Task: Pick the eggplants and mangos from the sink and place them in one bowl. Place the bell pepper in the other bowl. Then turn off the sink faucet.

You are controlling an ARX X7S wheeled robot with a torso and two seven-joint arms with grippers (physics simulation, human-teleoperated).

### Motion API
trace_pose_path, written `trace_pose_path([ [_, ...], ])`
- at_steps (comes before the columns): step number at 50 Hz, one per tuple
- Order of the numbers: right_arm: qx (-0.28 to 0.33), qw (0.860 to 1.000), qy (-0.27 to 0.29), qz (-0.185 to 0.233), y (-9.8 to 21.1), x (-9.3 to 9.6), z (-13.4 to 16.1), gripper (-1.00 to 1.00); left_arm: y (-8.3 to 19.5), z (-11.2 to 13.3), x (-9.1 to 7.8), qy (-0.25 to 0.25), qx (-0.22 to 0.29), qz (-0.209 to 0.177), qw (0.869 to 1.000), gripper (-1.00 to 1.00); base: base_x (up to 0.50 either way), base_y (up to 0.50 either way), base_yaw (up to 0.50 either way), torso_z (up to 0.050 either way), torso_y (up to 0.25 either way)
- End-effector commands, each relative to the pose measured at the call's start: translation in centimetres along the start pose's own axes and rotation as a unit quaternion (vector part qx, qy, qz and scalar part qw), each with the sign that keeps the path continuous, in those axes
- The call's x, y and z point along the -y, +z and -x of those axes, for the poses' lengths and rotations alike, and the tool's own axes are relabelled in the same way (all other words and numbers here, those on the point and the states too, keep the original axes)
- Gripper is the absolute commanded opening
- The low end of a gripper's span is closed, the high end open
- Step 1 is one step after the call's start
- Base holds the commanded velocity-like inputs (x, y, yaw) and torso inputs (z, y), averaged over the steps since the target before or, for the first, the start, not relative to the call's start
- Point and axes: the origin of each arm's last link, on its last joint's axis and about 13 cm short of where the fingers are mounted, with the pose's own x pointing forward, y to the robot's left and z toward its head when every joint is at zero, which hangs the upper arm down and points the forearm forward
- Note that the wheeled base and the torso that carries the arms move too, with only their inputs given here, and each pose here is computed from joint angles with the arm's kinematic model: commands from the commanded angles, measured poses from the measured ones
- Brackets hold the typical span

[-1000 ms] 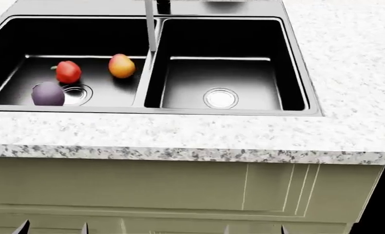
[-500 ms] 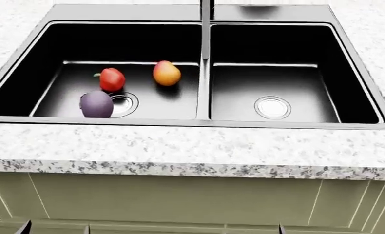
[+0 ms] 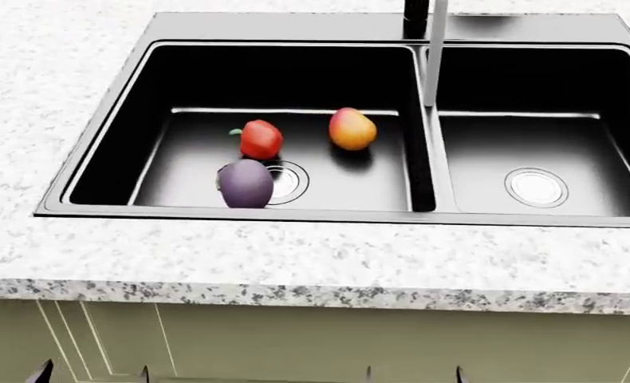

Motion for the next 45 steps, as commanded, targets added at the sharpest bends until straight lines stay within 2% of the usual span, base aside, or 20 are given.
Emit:
trace_pose_path([
  [1,-0.001,1.0,-0.008,-0.007,-0.08,0.15,0.04,1.0,0.1,0.12,0.12,-0.005,0.008,0.001,1.0,1.0,0.0,0.0,0.0,0.0,0.0],
  [12,-0.006,1.0,-0.013,-0.007,-0.13,0.19,0.04,1.0,0.4,0.22,0.0,-0.011,0.03,0.007,0.999,1.0,0.0,0.0,0.0,0.015,0.0],
  [45,-0.008,1.0,-0.009,-0.003,-0.16,0.12,-0.01,1.0,0.77,0.36,0.44,-0.024,0.052,0.019,0.998,1.0,0.0,0.0,0.0,0.05,0.0],
])
